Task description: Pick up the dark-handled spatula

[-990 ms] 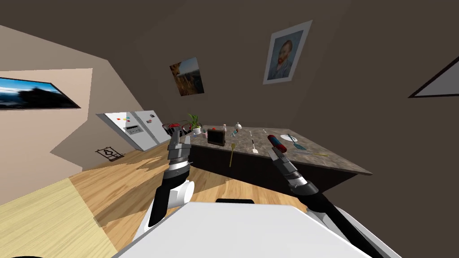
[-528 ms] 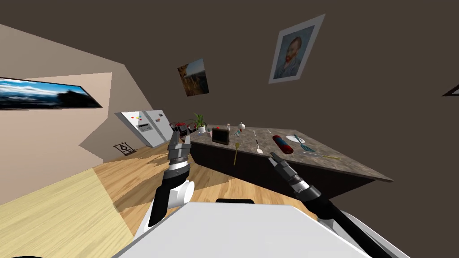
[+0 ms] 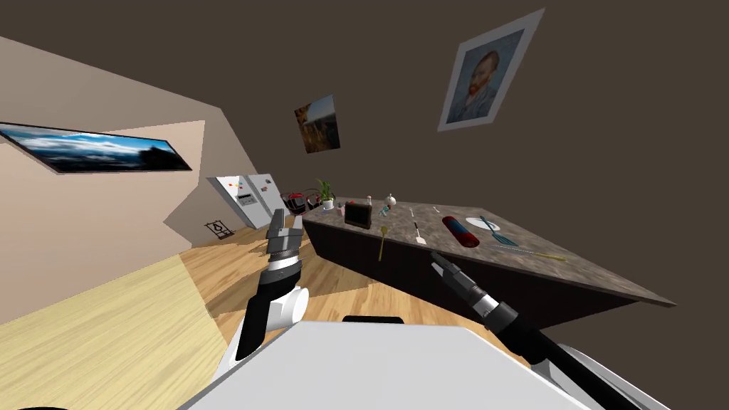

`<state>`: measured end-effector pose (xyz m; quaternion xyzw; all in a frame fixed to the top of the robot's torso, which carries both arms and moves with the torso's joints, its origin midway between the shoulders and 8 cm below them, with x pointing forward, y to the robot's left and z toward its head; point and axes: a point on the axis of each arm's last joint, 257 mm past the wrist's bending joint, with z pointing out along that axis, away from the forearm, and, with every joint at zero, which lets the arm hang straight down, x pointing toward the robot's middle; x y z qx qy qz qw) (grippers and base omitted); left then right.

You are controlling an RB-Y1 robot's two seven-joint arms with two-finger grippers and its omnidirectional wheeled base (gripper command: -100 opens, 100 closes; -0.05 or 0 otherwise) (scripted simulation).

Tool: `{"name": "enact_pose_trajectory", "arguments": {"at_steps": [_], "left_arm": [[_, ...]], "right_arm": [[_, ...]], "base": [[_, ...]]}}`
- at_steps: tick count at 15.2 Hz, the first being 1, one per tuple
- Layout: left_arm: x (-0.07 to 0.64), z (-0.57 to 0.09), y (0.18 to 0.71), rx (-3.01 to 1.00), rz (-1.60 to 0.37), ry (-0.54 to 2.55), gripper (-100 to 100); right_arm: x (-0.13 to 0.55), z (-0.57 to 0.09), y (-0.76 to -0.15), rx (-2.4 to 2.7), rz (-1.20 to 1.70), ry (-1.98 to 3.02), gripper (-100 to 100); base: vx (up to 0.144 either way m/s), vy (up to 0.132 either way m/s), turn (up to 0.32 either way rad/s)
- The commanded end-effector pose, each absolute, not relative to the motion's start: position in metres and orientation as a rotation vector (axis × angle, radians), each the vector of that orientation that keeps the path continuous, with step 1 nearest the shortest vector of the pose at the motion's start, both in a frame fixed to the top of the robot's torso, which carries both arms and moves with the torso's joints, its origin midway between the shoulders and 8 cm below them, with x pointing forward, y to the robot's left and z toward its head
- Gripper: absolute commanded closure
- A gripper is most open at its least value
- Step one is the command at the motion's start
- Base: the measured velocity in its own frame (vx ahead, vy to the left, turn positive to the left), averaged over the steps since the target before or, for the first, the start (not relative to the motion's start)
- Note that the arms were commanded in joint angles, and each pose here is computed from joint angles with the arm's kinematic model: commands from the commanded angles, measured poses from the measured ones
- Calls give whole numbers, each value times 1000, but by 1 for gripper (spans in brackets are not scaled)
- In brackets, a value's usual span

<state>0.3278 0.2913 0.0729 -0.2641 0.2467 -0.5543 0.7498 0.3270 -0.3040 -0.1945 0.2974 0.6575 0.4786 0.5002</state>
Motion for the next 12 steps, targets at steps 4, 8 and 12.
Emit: {"name": "enact_pose_trajectory", "arguments": {"at_steps": [4,8,12], "left_arm": [[328,73,291,-577,-1211,539,0],[328,73,291,-577,-1211,539,0],[328,73,291,-577,-1211,539,0]], "right_arm": [[311,-234,-324,775,1084,1743,-100],[300,-255,-339,801,1033,1834,-100],[274,-293,-370,890,929,1969,-100]], "base": [[-24,64,120],[-13,61,98],[-9,63,122]]}}
